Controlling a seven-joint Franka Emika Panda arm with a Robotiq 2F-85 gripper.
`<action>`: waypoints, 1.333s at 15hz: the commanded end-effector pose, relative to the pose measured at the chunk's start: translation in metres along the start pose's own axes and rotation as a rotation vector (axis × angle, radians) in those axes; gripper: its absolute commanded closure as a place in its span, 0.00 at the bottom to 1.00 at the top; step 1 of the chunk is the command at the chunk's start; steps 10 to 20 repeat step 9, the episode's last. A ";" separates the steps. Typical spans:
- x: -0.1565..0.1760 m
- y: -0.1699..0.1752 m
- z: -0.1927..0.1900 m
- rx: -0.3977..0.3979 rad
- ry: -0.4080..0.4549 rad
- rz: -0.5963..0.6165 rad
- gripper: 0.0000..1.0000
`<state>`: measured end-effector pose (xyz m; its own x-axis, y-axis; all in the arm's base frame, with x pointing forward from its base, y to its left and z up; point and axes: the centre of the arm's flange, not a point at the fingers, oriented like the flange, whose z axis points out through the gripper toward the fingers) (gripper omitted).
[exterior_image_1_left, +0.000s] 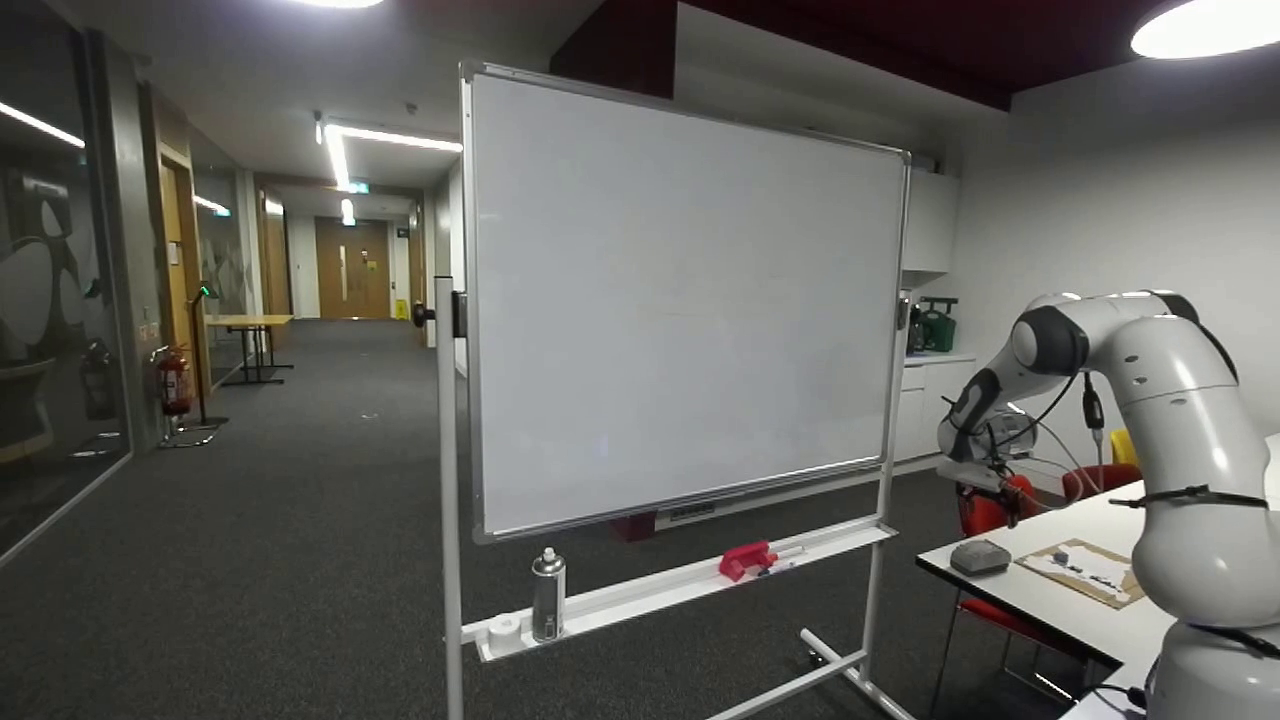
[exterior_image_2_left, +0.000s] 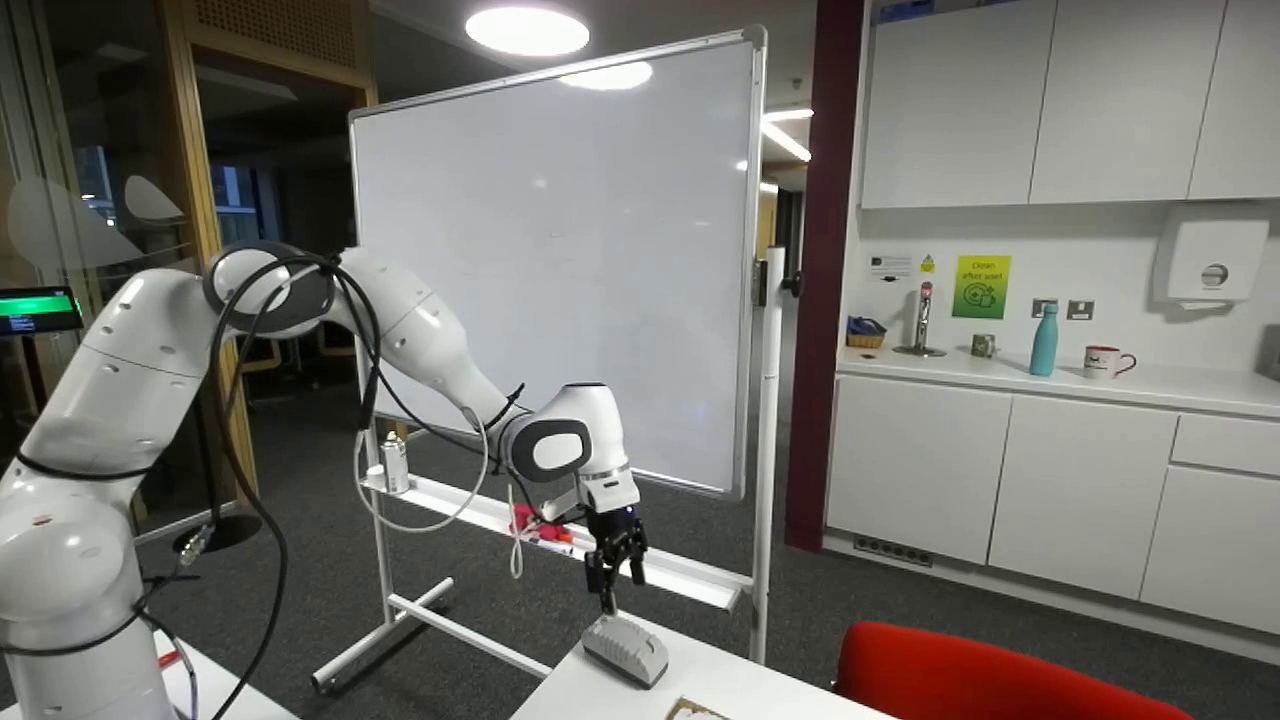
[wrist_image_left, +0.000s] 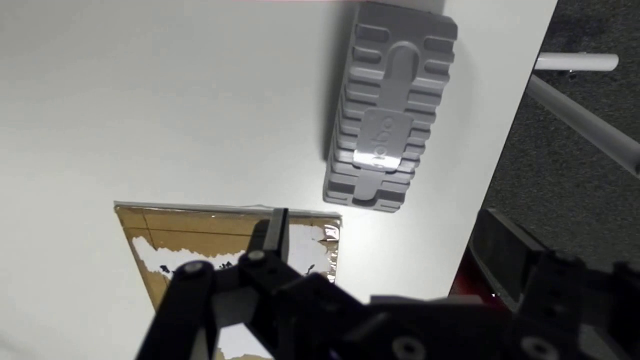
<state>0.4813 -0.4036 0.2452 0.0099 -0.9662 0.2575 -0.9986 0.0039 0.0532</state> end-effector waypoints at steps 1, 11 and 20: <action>-0.013 0.047 -0.038 0.043 0.002 -0.043 0.00; -0.008 0.044 -0.033 0.030 -0.007 -0.032 0.00; -0.008 0.044 -0.033 0.030 -0.007 -0.032 0.00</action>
